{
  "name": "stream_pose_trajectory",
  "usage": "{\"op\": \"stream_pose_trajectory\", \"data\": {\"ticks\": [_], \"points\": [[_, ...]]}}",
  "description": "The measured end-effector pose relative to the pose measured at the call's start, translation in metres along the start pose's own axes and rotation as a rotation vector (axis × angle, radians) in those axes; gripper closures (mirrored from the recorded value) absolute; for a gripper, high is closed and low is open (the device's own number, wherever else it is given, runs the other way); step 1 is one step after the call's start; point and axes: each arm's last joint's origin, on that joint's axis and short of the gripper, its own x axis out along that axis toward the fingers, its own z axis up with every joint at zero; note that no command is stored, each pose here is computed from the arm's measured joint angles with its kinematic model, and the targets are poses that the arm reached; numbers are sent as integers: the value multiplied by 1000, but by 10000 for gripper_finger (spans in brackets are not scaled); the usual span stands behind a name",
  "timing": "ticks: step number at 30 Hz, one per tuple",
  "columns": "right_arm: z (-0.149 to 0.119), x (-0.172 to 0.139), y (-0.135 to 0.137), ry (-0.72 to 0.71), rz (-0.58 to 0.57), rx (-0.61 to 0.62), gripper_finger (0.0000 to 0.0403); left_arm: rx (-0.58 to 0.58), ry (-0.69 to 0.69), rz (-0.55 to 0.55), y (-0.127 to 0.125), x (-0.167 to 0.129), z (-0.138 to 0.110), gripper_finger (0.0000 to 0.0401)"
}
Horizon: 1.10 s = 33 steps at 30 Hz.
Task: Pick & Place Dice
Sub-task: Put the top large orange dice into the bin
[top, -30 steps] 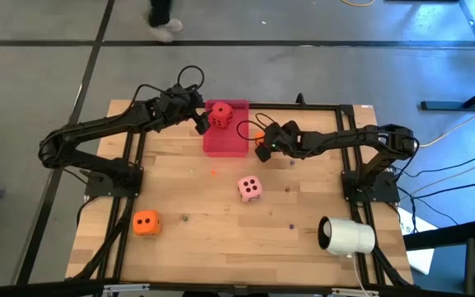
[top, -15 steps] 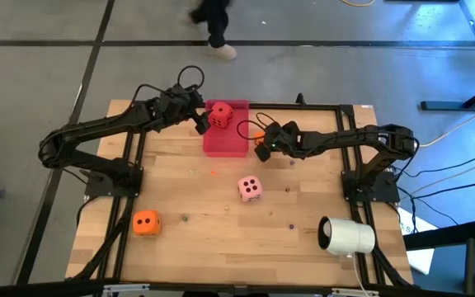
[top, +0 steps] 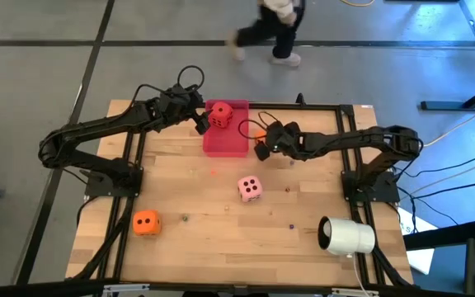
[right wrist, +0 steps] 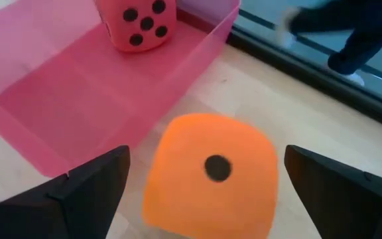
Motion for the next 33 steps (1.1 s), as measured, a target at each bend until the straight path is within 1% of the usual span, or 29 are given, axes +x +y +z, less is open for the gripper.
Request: {"op": "stream_pose_trajectory", "data": {"ticks": [2,6,9,11,15,24,33], "points": [[-5,2,3,7,-12,-17,3,0,0,0,0,0,0,95],[-10,8,6,3,-52,7,3,0,0,0,0,0,0,95],[-15,15,5,0,-99,1,3,0,0,-1,0,0,0,95],[-16,18,5,-3,-119,25,3,1,1,-1,0,0,0,95],[-19,24,6,5,-125,80,3,1,1,-1,0,0,0,95],[-29,35,7,6,-186,132,3,2,3,-1,0,0,0,95],[-36,36,13,5,-190,103,2,19,8,-1,0,0,-1,95]]}}
